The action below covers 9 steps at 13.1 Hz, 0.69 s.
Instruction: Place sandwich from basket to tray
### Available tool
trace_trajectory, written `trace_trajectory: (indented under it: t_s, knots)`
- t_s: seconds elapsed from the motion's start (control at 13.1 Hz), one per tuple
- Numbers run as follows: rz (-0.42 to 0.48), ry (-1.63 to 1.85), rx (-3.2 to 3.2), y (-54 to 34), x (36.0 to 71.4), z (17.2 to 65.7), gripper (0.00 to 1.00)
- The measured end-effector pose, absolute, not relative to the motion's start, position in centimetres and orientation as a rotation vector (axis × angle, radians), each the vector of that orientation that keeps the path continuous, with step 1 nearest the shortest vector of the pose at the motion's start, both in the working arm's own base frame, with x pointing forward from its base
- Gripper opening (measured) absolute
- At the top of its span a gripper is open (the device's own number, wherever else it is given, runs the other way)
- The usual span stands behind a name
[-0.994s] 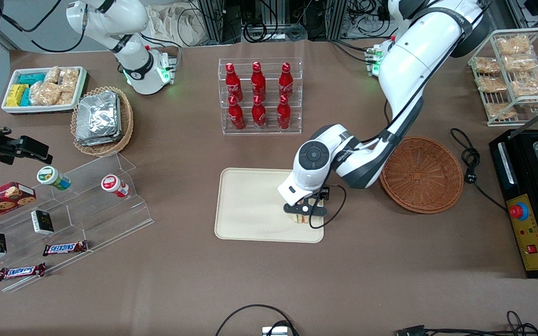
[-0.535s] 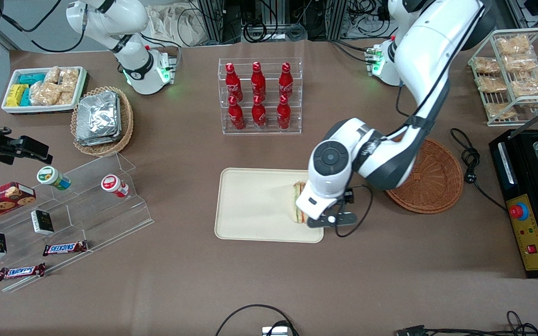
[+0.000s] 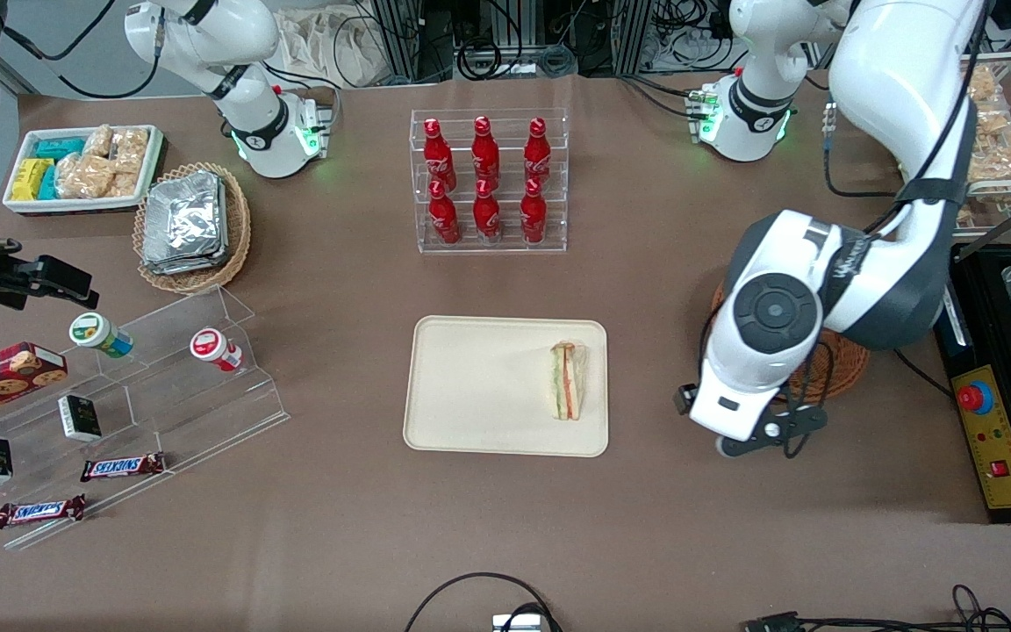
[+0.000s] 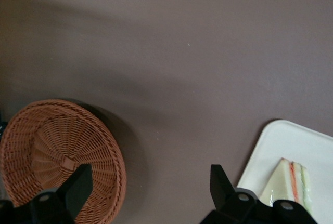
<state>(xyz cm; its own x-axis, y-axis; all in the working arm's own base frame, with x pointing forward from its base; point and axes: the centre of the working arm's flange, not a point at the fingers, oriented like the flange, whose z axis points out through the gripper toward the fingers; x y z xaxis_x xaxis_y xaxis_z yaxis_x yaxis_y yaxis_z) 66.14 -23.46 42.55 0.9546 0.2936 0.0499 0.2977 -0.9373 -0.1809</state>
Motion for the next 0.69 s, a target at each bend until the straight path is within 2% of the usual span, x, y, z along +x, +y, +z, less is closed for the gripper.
trace_trajectory:
  t_s: [0.46, 0.69]
  knots:
    - [0.004, -0.381, -2.926, -20.8, 65.9, 45.0, 1.00]
    - [0.057, -0.329, -2.956, -17.4, 64.9, 45.7, 1.00]
